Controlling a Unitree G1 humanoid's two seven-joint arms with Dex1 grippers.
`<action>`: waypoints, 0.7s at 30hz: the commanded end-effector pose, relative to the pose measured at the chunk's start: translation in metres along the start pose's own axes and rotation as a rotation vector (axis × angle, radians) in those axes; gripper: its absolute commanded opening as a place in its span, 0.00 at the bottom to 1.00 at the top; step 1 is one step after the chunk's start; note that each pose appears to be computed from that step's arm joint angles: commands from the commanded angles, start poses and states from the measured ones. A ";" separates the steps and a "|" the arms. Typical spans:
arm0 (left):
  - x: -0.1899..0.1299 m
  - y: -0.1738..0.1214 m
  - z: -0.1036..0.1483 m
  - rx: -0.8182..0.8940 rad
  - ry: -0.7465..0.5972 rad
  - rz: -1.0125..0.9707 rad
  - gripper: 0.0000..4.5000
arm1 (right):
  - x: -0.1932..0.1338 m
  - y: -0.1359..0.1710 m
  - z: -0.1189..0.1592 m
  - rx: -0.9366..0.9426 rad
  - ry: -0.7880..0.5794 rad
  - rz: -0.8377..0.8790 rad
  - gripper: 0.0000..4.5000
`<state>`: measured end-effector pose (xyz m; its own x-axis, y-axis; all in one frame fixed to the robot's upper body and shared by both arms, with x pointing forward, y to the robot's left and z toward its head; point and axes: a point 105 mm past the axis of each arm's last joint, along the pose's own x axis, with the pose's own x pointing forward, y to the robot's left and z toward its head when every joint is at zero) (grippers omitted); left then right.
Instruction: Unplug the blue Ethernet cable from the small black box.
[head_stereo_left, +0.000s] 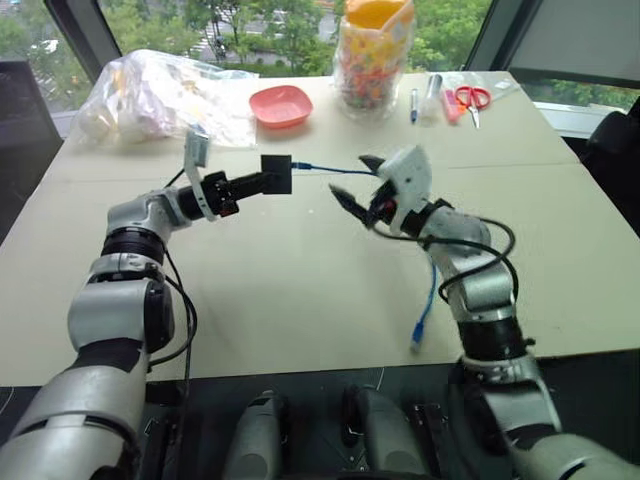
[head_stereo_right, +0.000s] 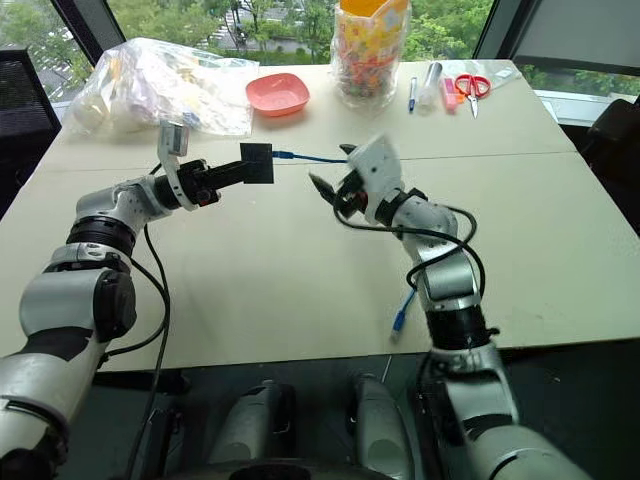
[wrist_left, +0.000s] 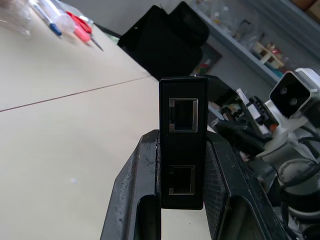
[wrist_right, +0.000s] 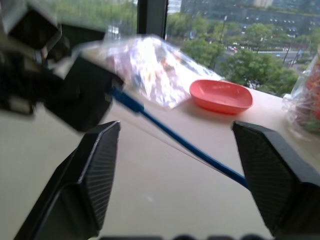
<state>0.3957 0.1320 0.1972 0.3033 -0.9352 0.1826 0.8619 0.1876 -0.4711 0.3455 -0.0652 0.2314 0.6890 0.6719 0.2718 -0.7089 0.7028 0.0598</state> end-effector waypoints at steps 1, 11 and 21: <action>0.003 -0.015 0.017 0.000 -0.083 -0.075 0.11 | -0.011 0.038 0.018 0.314 -0.084 0.142 0.84; 0.012 -0.041 0.017 -0.098 -0.143 -0.191 0.11 | -0.001 0.030 0.002 0.583 -0.135 0.027 0.84; 0.015 -0.057 0.000 -0.122 -0.125 -0.222 0.11 | 0.003 0.026 0.003 0.605 -0.154 0.032 0.84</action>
<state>0.3561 0.1073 0.2123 0.1976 -0.9097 0.3652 0.8323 -0.0412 -0.5529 0.3327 -0.0479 0.2190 0.7022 0.6175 0.3544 -0.6771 0.4254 0.6004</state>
